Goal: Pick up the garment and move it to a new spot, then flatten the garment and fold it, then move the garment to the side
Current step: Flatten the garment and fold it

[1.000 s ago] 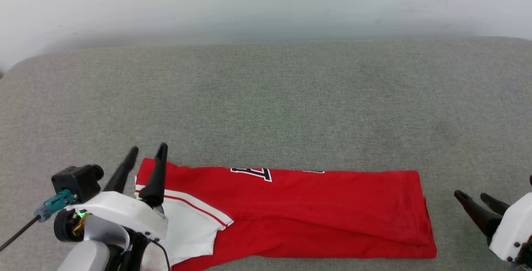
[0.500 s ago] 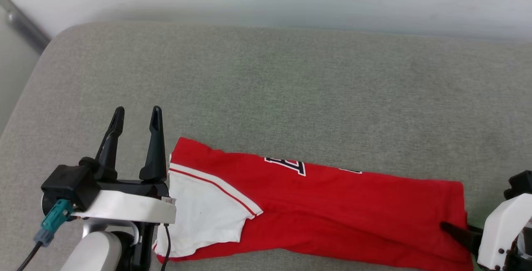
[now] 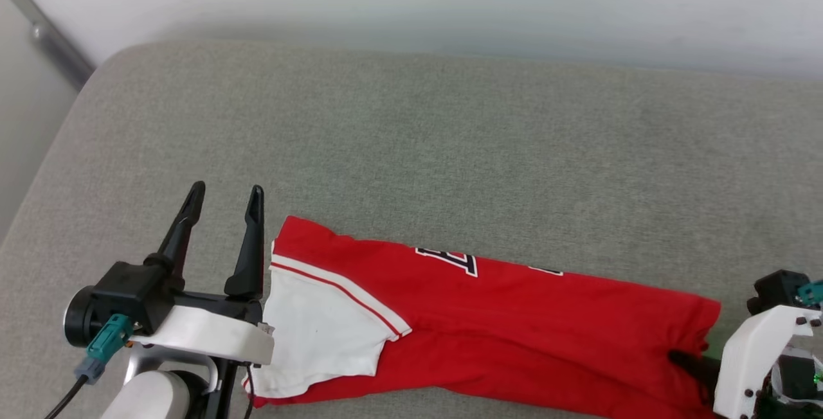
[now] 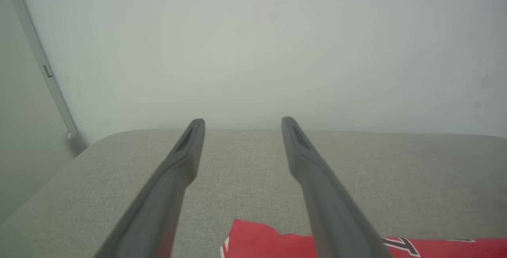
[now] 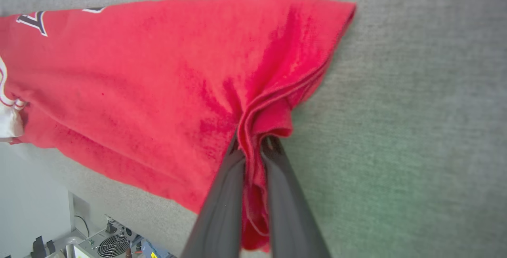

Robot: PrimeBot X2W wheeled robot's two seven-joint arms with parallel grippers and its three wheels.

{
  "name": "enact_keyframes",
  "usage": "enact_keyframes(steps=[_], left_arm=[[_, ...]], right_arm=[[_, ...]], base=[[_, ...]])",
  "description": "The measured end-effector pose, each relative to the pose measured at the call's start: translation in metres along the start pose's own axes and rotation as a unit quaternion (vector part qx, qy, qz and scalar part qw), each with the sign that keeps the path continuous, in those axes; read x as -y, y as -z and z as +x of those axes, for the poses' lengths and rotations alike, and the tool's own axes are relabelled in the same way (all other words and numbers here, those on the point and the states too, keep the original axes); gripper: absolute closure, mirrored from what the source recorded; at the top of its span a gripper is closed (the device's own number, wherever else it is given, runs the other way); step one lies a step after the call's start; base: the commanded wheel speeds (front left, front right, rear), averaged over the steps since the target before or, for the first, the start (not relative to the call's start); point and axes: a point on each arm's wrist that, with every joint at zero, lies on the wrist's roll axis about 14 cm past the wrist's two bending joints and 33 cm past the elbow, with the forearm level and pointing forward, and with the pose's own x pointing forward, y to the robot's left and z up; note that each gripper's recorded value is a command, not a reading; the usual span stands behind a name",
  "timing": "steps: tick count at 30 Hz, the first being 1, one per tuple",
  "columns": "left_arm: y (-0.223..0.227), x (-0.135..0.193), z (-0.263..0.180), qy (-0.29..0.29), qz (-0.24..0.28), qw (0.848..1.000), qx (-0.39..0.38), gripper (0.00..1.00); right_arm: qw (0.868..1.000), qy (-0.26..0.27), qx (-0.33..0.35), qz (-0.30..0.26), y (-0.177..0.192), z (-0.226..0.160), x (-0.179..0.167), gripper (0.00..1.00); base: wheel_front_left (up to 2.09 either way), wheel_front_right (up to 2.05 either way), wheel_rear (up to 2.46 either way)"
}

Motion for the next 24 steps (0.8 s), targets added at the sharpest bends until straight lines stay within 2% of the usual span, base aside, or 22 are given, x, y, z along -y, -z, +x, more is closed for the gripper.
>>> enact_keyframes(steps=[4, 9, 16, 19, 22, 24], left_arm=[[-0.003, 0.003, -0.002, 0.003, -0.001, 1.0, 0.0, 0.0], [0.0, 0.01, -0.009, -0.001, -0.017, 1.0, -0.008, 0.0], [-0.003, 0.018, -0.017, 0.001, -0.033, 0.999, -0.005, 0.0], [-0.003, 0.021, -0.018, 0.002, -0.035, 0.999, -0.005, 0.0], [-0.003, 0.022, -0.017, 0.003, -0.036, 0.999, -0.005, 0.0], [-0.003, 0.023, -0.017, 0.004, -0.036, 0.999, -0.006, 0.0]], right_arm=[[0.999, 0.011, 0.031, -0.019, -0.01, -0.016, 0.005, 1.0], [0.997, 0.041, 0.066, -0.012, -0.021, -0.043, 0.026, 1.0], [0.984, 0.127, 0.112, 0.059, -0.027, -0.099, 0.096, 1.0], [0.977, 0.147, 0.127, 0.092, -0.028, -0.117, 0.115, 1.0], [0.975, 0.13, 0.133, 0.123, -0.029, -0.118, 0.112, 1.0], [0.976, 0.086, 0.127, 0.155, -0.028, -0.107, 0.096, 1.0]], base=[[0.0, 0.0, 0.0], [0.0, 0.0, 0.0], [0.0, 0.0, 0.0], [0.0, 0.0, 0.0], [0.0, 0.0, 0.0], [0.0, 0.0, 0.0]])
